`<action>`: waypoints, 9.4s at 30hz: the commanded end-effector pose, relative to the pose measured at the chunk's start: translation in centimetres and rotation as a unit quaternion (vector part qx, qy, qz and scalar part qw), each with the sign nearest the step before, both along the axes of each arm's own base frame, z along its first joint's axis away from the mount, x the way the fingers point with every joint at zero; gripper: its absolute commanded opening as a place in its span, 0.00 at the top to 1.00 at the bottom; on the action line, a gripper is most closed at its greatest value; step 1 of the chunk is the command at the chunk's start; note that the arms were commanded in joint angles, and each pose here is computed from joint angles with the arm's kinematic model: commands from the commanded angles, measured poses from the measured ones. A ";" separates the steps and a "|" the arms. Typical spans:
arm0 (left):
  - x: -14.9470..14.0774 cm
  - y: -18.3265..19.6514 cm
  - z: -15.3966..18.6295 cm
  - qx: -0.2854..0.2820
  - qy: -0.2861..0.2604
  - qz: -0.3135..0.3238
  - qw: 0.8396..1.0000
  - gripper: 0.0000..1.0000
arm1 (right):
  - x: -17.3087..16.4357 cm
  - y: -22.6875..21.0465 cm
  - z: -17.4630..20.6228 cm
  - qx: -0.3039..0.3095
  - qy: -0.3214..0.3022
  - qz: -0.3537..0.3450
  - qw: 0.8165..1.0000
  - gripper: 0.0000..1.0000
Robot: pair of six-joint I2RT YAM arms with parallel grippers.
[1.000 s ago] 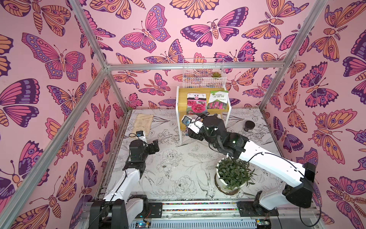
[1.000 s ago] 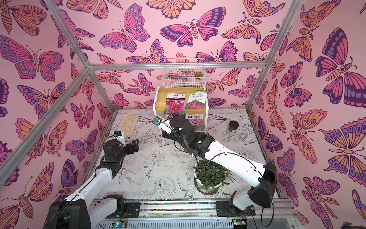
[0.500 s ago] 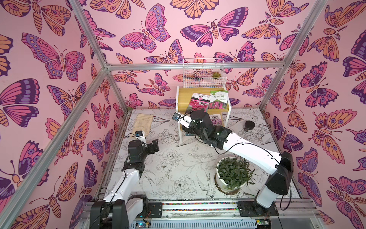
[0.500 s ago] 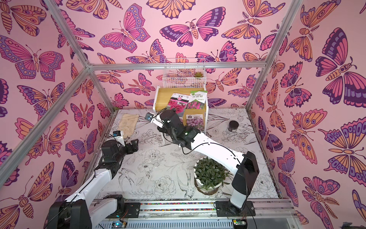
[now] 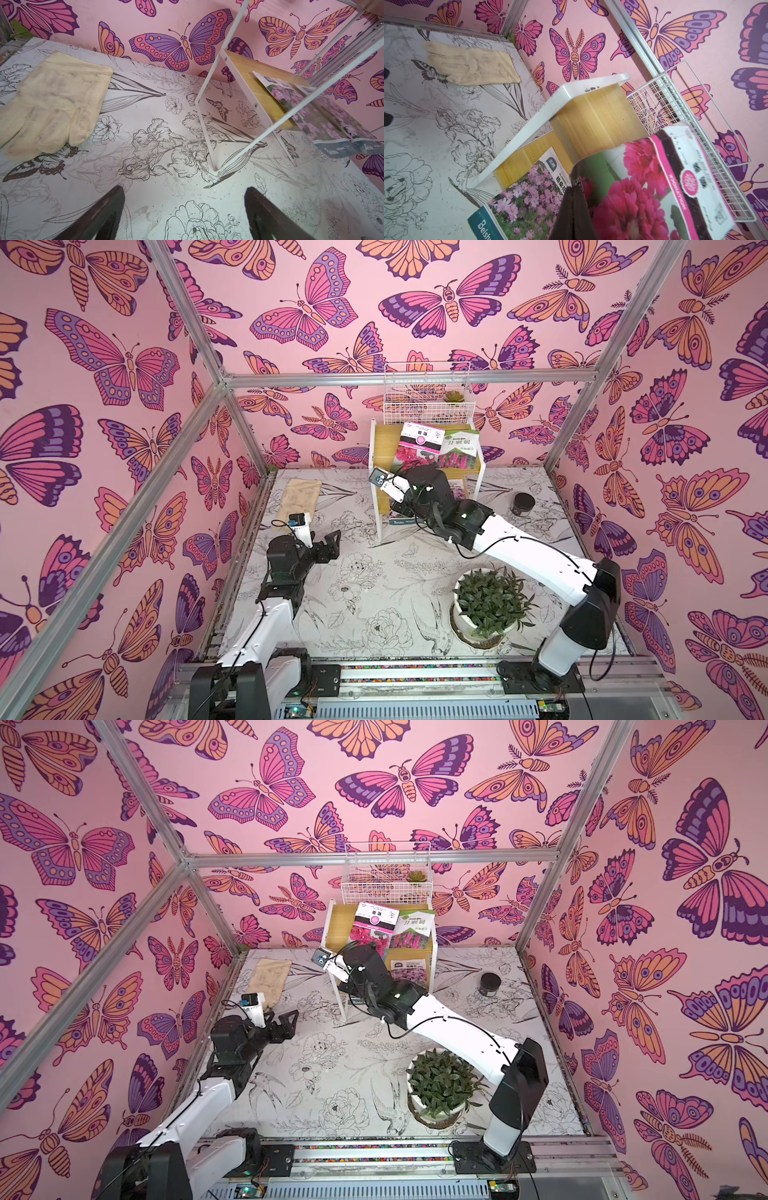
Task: Take the seed bag off the shelf
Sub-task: Pick up the seed packet from the shelf, then place the seed packet at the center of the board, then pick up the seed packet from the shelf, then place the seed packet at the center of the board.
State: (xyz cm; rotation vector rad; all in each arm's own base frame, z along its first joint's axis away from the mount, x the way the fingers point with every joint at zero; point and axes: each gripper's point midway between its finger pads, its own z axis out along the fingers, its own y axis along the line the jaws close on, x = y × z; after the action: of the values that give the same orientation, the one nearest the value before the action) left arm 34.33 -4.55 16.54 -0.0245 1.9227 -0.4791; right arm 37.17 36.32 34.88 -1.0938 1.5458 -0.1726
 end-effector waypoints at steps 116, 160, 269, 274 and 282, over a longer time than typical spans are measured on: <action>-3.5 12.3 -4.2 0.011 0.092 0.289 0.953 0.00 | -8.3 -6.3 1.5 0.033 -0.044 0.034 0.998 0.22; -2.7 10.9 -3.4 0.003 0.081 0.247 0.966 0.04 | 0.4 -16.9 3.6 -0.108 -0.113 -0.102 0.983 0.23; -1.2 -2.7 4.0 -0.194 0.103 -0.098 0.971 0.15 | -6.7 -3.3 -24.5 -0.204 0.106 -0.038 0.973 1.00; -1.2 -2.8 3.9 -0.196 0.104 -0.100 0.970 0.15 | -5.8 -4.0 -26.4 -0.219 0.123 -0.049 0.967 1.00; -1.2 -2.8 4.0 -0.195 0.104 -0.100 0.970 0.15 | -5.8 -3.0 -28.3 -0.214 0.152 -0.035 0.964 1.00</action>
State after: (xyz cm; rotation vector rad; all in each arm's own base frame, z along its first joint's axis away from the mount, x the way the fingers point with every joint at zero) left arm 33.28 -7.19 20.38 -0.1630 2.0263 -1.0055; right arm 31.22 32.53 6.40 -1.4762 1.8580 -0.4674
